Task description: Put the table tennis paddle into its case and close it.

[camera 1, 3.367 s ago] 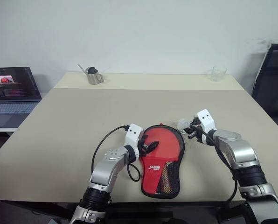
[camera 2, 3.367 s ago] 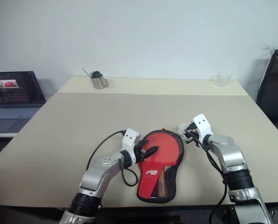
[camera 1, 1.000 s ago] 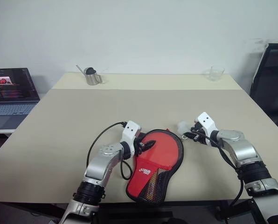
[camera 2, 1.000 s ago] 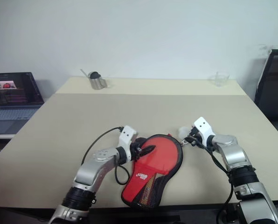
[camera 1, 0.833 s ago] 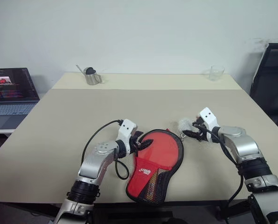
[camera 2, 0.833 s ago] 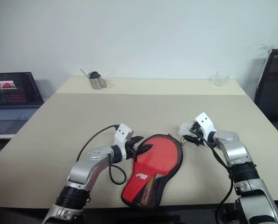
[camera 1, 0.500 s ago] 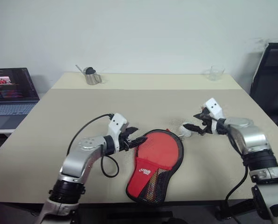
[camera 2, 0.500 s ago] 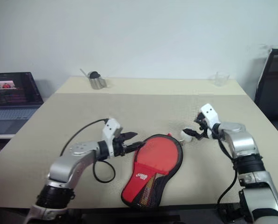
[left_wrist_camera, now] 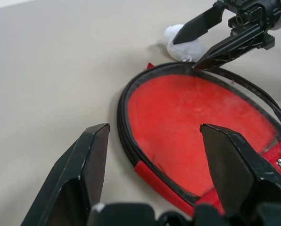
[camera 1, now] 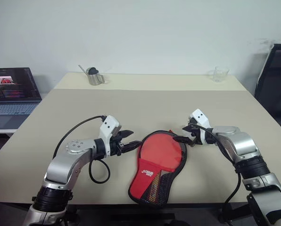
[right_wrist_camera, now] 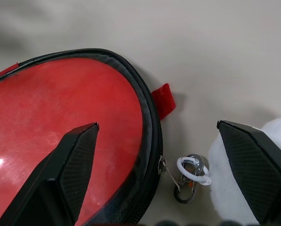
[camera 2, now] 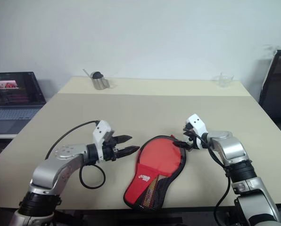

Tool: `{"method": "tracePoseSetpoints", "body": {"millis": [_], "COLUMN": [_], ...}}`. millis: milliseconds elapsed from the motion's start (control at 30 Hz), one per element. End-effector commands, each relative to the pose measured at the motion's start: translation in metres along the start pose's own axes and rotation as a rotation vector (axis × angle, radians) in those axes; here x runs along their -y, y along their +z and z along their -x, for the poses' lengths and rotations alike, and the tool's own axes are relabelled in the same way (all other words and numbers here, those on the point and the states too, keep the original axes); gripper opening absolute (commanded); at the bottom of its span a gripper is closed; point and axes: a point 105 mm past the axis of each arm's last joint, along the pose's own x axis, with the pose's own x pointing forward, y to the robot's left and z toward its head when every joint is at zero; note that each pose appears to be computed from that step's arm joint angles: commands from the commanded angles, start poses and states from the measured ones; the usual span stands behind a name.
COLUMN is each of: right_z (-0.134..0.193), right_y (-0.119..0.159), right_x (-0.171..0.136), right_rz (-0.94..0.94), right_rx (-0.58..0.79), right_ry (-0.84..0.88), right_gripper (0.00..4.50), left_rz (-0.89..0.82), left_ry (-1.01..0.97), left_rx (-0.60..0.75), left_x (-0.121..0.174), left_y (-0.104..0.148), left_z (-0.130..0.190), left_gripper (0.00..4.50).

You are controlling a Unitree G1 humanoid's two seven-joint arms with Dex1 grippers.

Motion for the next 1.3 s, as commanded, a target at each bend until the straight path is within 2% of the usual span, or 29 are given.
{"method": "tracePoseSetpoints", "body": {"millis": [33, 100, 233, 433, 633, 767, 900, 1300], "right_z": [-0.004, -0.008, -0.012, -0.013, -0.016, -0.023, -0.037, -0.061], "right_y": [0.006, 0.002, -0.004, -0.003, 0.001, 0.008, 0.028, 0.056], "right_x": [0.001, 0.0, -0.005, -0.006, -0.004, -0.007, -0.009, -0.025], "right_rz": [0.028, 0.026, 0.029, 0.036, 0.075, 0.187, 0.374, 0.624], "right_rx": [-0.005, -0.028, -0.048, -0.044, -0.047, -0.048, -0.033, 0.054], "right_ry": [-0.012, -0.009, 0.009, 0.016, 0.021, 0.056, 0.078, 0.176], "right_gripper": [4.04, 3.51, 1.99, 0.04, 0.01, 0.01, 0.01, 0.01], "left_rz": [-0.036, -0.037, -0.038, -0.035, -0.037, -0.038, -0.039, -0.037], "left_ry": [-0.005, -0.002, 0.006, 0.016, 0.021, 0.019, 0.018, 0.041], "left_rx": [0.035, 0.035, 0.035, 0.03, 0.032, 0.035, 0.036, 0.041], "left_x": [0.006, 0.005, 0.005, 0.005, 0.004, 0.004, 0.004, 0.003], "left_y": [0.012, 0.012, 0.012, 0.01, 0.01, 0.011, 0.012, 0.013], "left_z": [0.001, 0.001, 0.002, 0.004, 0.003, 0.001, -0.001, 0.001], "left_gripper": [3.36, 3.36, 3.36, 3.36, 3.36, 3.36, 3.36, 3.36]}}
